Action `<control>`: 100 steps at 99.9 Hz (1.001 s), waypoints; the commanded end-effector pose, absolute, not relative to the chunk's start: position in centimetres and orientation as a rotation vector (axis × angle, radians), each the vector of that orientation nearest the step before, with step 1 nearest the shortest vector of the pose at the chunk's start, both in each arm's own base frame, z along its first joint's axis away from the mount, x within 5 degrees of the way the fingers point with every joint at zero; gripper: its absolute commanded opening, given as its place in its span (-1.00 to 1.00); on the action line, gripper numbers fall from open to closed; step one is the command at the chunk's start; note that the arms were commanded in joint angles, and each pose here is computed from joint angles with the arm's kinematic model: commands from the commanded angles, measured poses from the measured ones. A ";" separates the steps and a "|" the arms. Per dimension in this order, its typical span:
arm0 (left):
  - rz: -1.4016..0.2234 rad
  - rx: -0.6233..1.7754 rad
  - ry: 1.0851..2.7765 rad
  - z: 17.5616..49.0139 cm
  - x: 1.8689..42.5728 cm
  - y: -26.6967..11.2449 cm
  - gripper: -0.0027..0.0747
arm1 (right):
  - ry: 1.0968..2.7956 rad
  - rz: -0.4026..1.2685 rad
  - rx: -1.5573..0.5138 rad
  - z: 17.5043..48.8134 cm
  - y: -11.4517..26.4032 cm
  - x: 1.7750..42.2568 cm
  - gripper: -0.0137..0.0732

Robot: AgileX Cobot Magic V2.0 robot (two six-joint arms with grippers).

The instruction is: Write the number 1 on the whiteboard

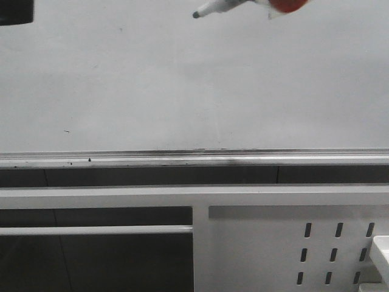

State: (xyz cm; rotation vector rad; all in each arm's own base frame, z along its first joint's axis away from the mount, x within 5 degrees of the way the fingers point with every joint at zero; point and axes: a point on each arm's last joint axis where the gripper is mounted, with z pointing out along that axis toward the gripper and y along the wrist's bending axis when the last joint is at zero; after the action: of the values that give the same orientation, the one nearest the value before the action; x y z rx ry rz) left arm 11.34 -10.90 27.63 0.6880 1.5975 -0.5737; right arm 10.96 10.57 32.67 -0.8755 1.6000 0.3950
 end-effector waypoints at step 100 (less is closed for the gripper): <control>-0.389 0.491 1.424 28.9 10.6 -6.4 -0.98 | 1.572 0.390 -0.613 33.1 11.5 15.4 -0.86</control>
State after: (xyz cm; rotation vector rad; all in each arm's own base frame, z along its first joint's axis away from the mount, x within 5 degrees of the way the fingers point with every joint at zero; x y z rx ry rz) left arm 10.63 -6.22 27.15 0.5078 1.5332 -0.3534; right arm 15.06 11.73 31.24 -0.6831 1.6863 0.3955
